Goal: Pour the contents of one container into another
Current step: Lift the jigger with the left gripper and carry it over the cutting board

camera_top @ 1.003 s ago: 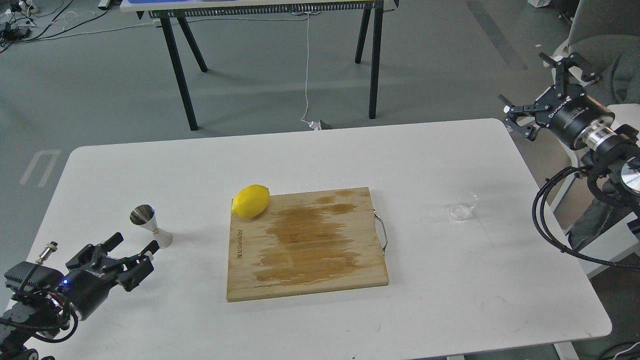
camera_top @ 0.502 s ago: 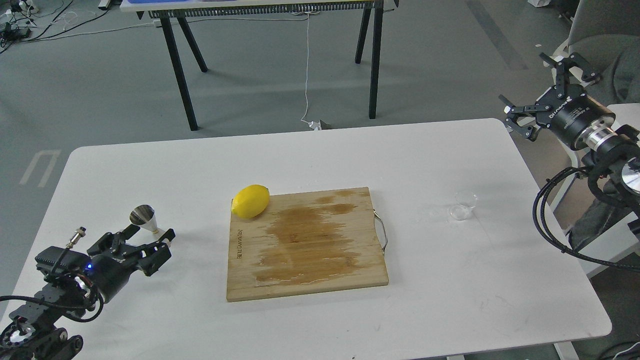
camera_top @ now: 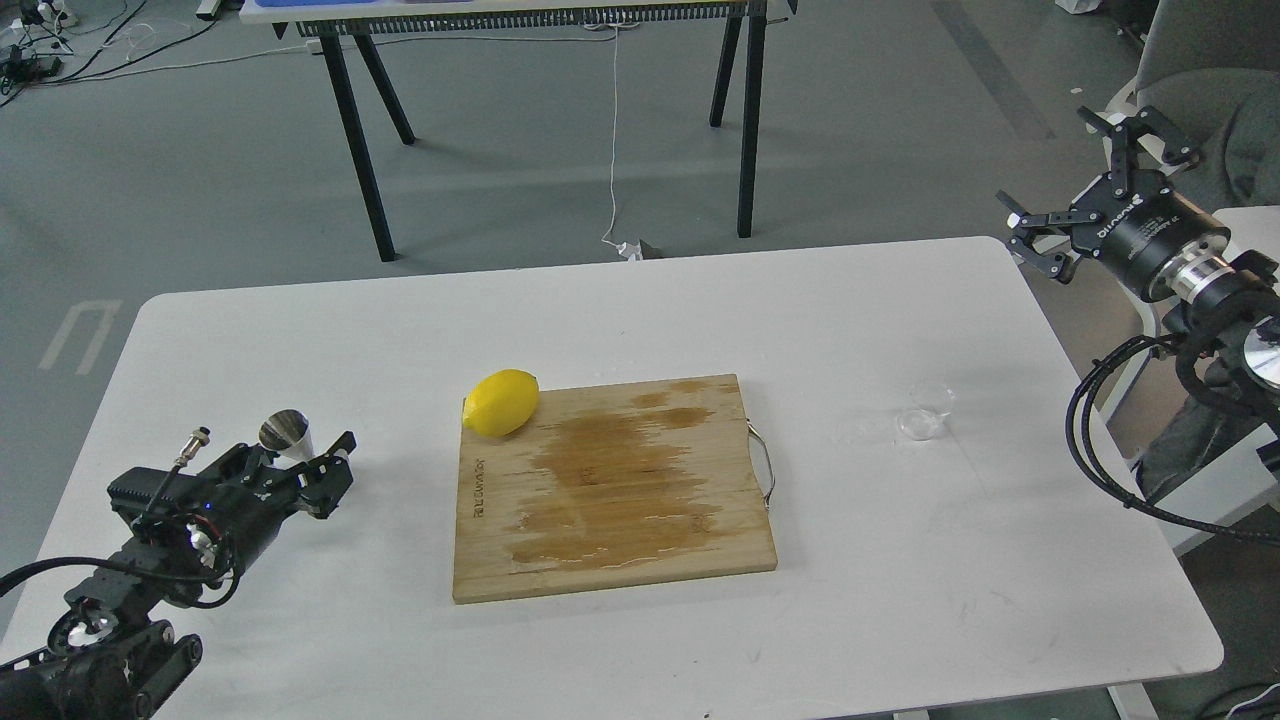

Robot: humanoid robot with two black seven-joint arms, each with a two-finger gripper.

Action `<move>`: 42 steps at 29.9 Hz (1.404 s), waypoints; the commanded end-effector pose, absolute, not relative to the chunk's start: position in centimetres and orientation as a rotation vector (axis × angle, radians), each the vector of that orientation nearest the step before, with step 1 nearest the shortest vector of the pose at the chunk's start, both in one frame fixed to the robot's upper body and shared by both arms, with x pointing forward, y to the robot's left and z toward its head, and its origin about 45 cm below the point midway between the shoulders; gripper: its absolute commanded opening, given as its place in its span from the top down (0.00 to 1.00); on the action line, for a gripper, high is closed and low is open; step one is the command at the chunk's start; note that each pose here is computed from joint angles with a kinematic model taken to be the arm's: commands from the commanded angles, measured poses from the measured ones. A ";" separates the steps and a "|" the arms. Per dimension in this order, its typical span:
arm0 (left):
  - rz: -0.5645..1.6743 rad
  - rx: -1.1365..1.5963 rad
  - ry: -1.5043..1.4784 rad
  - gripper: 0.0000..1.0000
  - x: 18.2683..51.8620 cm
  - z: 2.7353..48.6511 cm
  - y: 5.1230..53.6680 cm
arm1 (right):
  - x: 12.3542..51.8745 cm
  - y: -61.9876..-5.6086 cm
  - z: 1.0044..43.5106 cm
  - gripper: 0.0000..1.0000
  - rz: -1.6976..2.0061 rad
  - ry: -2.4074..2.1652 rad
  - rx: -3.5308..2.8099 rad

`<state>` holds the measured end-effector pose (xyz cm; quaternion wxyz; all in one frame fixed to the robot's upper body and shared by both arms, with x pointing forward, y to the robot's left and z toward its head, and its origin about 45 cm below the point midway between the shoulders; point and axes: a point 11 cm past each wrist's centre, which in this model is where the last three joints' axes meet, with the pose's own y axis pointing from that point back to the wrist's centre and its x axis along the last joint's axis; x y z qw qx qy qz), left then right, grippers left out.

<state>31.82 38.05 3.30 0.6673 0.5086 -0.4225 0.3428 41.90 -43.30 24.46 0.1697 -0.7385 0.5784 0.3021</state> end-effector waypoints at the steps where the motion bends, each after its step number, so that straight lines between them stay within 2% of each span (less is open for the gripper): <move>1: 0.779 1.161 -0.947 0.81 32.0 3.1 38.1 | 41.9 -43.4 24.6 0.02 0.855 1.645 -2.101; 3: 0.793 1.161 -0.938 0.94 32.0 3.1 38.2 | 41.8 -43.4 24.5 0.02 0.858 1.646 -2.101; 6: 0.808 1.155 -0.933 0.99 32.1 3.3 38.2 | 41.8 -43.4 24.4 0.02 0.858 1.645 -2.101; 12: 0.814 1.134 -0.951 1.00 32.8 3.9 37.9 | 41.7 -43.4 24.3 0.02 0.861 1.648 -2.097; 16: 0.829 1.073 -0.991 1.00 34.4 5.5 36.5 | 41.7 -43.5 24.3 0.02 0.862 1.651 -2.094; 21: 0.879 0.939 -1.180 1.00 40.1 13.6 35.3 | 41.9 -44.0 24.1 0.02 0.863 1.676 -2.079; 23: 0.879 0.823 -1.258 1.00 42.1 17.0 32.2 | 42.4 -44.2 24.7 0.02 0.847 1.684 -2.075; 26: 0.848 0.680 -1.318 0.99 42.7 19.7 27.9 | 43.1 -45.0 25.3 0.02 0.824 1.718 -2.067; 31: 0.659 0.489 -1.338 0.99 40.1 17.5 16.8 | 44.3 -45.8 25.9 0.02 0.813 1.799 -2.083; 33: 0.607 0.465 -1.333 0.99 38.9 16.1 14.4 | 44.6 -45.2 25.9 0.02 0.818 1.802 -2.116; 37: 0.557 0.506 -1.243 0.99 36.0 11.2 12.8 | 44.1 -45.2 24.8 0.02 0.849 1.819 -2.135; 42: 0.520 0.523 -1.223 0.99 34.9 9.2 11.4 | 42.1 -45.8 21.3 0.02 0.939 1.871 -2.121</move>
